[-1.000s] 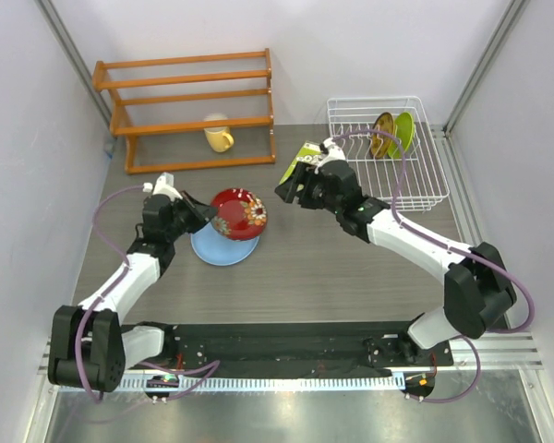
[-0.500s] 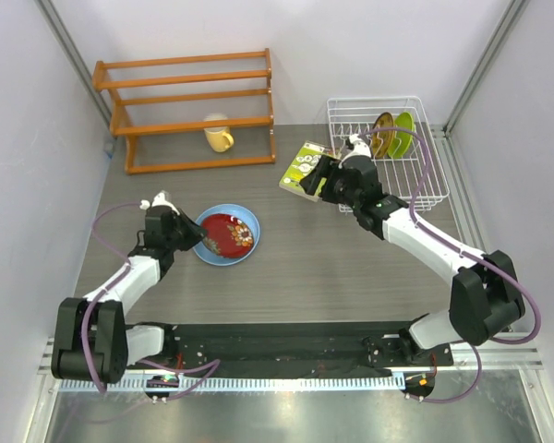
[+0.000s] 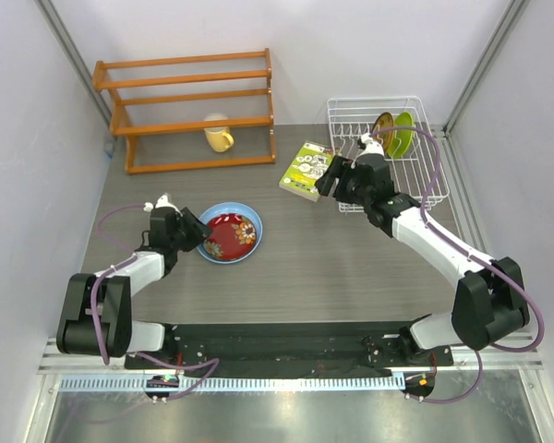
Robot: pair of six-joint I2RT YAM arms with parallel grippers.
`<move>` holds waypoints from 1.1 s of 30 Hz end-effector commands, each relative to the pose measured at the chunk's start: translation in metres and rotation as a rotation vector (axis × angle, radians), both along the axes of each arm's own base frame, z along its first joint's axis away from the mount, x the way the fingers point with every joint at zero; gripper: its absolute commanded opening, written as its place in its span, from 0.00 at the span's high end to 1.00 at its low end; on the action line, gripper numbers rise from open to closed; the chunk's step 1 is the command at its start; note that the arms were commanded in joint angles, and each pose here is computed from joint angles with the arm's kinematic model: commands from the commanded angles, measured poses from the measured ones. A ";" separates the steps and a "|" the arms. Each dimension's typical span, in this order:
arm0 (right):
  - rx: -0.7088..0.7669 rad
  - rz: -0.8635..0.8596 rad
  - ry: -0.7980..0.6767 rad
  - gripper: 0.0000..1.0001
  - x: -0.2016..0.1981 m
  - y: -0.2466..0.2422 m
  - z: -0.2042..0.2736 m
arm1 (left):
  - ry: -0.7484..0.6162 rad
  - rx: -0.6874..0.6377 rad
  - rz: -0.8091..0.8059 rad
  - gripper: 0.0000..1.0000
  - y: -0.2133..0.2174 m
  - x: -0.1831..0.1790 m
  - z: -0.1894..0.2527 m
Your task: Unload the plates from the dish rack
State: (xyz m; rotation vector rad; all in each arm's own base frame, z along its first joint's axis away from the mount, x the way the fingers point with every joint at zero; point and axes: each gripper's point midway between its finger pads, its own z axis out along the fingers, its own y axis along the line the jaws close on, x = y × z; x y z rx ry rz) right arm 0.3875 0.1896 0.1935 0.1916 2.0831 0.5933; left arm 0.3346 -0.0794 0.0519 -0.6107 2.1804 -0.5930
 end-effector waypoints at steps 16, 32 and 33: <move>-0.608 -0.424 -0.170 0.25 0.102 -0.139 0.078 | -0.160 0.078 0.030 0.07 0.013 0.028 0.074; -0.744 -0.465 -0.110 0.27 0.232 -0.205 0.015 | -0.228 0.093 -0.064 0.00 0.002 0.034 0.127; -0.745 -0.470 -0.122 0.27 0.237 -0.206 0.020 | -0.232 0.098 -0.059 0.01 0.003 0.035 0.129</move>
